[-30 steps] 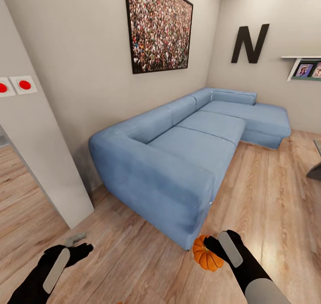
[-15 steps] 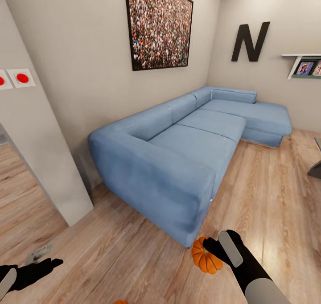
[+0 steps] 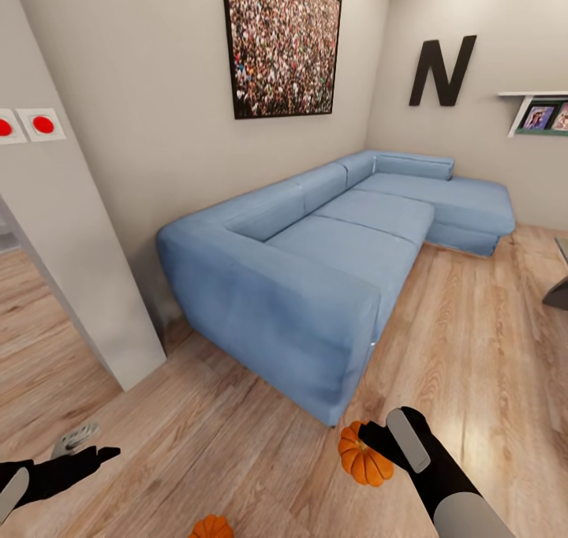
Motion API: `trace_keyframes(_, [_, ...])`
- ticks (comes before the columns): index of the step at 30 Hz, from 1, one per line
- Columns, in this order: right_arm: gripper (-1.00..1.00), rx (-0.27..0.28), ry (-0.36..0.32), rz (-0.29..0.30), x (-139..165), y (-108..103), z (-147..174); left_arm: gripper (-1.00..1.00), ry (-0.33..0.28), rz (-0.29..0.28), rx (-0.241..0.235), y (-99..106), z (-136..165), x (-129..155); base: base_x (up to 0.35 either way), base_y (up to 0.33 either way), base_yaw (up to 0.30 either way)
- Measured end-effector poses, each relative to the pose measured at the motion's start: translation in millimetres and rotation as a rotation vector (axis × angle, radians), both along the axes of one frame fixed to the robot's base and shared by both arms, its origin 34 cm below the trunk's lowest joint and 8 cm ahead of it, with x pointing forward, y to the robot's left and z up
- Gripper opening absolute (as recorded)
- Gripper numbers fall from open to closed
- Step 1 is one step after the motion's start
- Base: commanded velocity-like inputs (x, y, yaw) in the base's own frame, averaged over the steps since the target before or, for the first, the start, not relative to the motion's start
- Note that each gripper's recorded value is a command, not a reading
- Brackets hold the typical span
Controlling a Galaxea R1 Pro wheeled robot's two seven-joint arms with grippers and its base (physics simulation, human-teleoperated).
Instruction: Place each of the two pumpkins and all three candles from the living room inside a cabinet in the living room (use any cabinet), then make sure every cabinet is closed, and position the cauldron so it is next to a table in the living room.
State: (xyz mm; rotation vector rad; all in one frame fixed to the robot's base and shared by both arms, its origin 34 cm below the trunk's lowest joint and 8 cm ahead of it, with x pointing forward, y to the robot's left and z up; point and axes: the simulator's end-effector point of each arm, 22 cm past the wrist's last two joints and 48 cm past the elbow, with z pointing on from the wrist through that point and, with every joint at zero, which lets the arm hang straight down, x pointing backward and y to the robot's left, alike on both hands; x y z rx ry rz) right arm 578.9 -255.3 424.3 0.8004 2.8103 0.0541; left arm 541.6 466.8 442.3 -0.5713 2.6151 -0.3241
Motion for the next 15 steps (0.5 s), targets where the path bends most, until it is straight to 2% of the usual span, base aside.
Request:
trace_keyframes(4, [-1.0,0.013,-0.012,0.002,0.9,0.3,-7.9,1.0,0.003,-0.004,-0.016,-0.3,-6.6,-2.8,-0.001,0.0,0.0])
trace_keyframes(8, [-1.0,0.137,-0.095,0.027,16.6,24.6,-9.8,1.0,-0.019,-0.04,-0.132,0.2,0.6,-9.9,0.0,0.0,0.0])
trace_keyframes(9, [-1.0,0.151,-0.106,0.034,18.3,27.5,-10.4,1.0,-0.019,-0.04,-0.143,2.4,-0.4,-12.4,0.0,0.0,0.0])
trace_keyframes(12, [-1.0,0.211,-0.193,0.081,42.0,43.9,16.7,1.0,-0.017,-0.037,-0.162,3.0,-8.5,-18.7,0.0,0.0,0.0])
trace_keyframes(13, [-1.0,0.209,-0.222,0.113,50.8,45.7,30.3,1.0,-0.015,-0.033,-0.167,1.0,-14.2,-21.2,0.0,0.0,0.0])
trace_keyframes(15, [-1.0,0.224,-0.265,0.131,61.2,50.9,45.3,1.0,-0.021,-0.033,-0.18,-8.0,-23.0,-22.0,0.0,0.0,0.0])
